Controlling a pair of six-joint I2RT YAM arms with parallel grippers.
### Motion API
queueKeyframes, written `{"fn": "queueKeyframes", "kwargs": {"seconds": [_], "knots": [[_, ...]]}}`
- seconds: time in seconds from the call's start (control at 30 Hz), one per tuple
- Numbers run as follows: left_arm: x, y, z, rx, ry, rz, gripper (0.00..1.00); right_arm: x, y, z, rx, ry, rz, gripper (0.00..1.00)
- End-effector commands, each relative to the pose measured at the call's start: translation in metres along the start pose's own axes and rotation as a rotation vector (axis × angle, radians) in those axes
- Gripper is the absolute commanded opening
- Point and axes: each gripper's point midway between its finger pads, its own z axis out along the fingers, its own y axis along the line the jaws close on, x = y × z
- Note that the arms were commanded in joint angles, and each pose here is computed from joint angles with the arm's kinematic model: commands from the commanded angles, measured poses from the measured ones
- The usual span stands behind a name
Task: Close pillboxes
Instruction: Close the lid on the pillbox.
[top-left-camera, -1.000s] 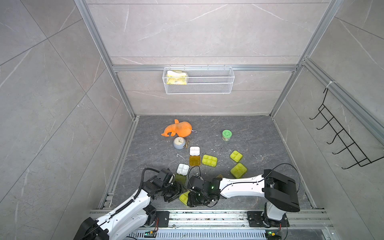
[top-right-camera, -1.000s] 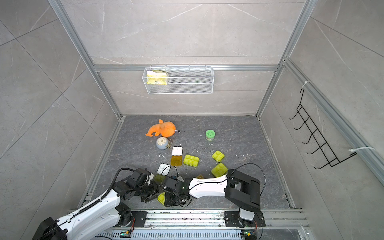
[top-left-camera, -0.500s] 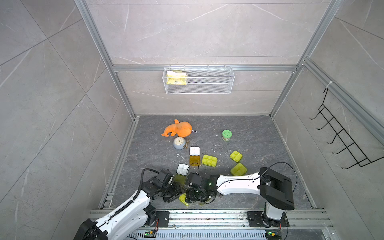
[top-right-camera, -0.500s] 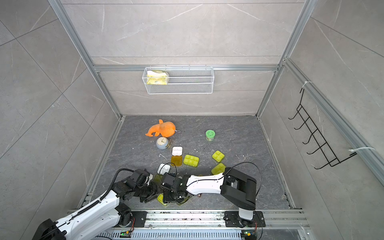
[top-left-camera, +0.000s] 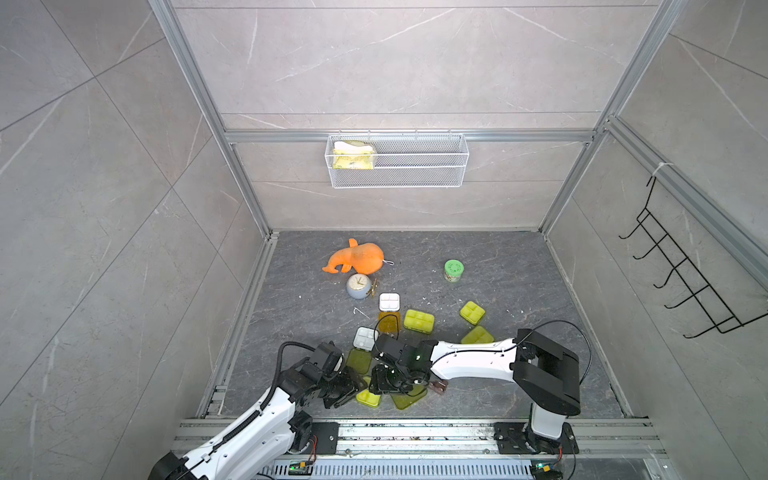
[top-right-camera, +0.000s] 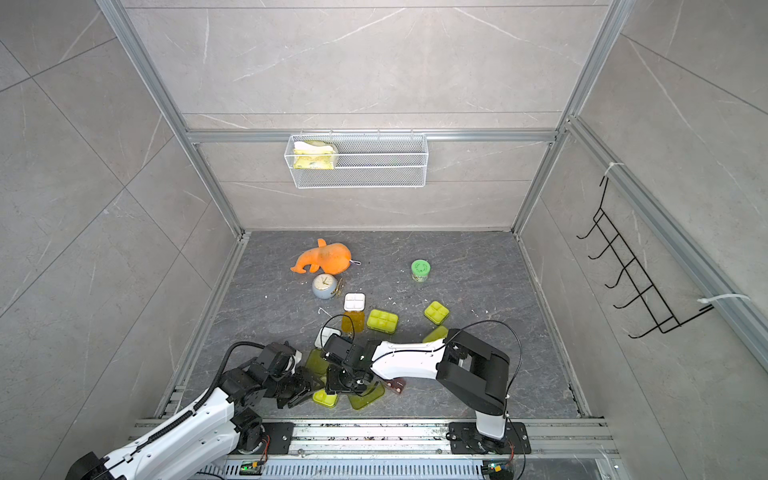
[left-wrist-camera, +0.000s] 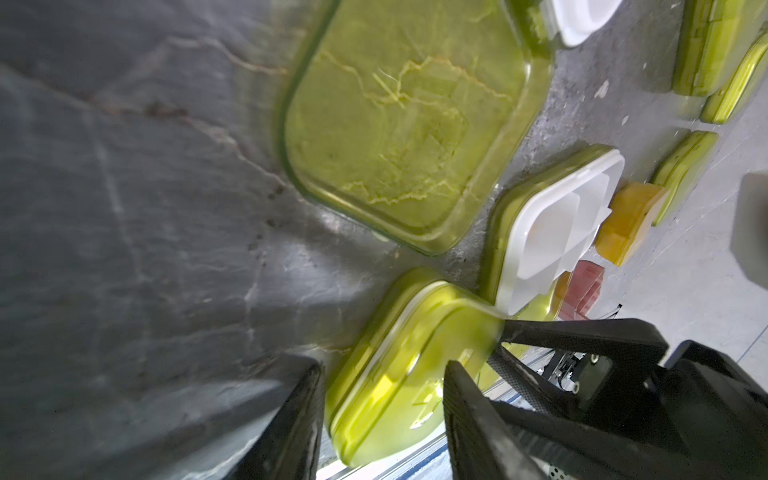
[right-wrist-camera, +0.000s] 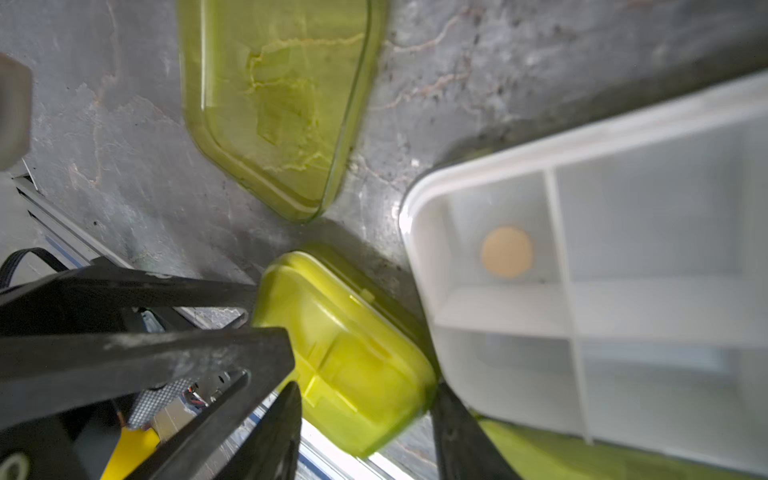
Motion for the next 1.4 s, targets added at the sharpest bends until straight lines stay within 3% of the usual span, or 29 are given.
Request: {"fn": "queueKeyframes", "kwargs": {"seconds": [0.0, 0.17, 0.63, 0.83, 1.37], "knots": [[0.009, 0.02, 0.004, -0.067, 0.029, -0.046, 0.43, 0.001, 0.001, 0.005, -0.001, 0.014, -0.015, 0.52], [0.009, 0.022, 0.007, -0.071, 0.036, -0.052, 0.38, 0.002, 0.0, 0.006, -0.003, 0.019, -0.011, 0.51], [0.007, 0.02, 0.006, -0.072, 0.031, -0.053, 0.37, 0.003, -0.003, 0.007, -0.004, 0.02, -0.008, 0.5], [0.004, 0.018, -0.001, -0.083, 0.002, -0.05, 0.45, 0.002, -0.001, 0.004, -0.01, 0.013, -0.01, 0.5], [-0.005, 0.004, -0.019, -0.077, -0.053, -0.021, 0.49, -0.002, 0.008, -0.025, -0.014, -0.04, -0.035, 0.54]]}}
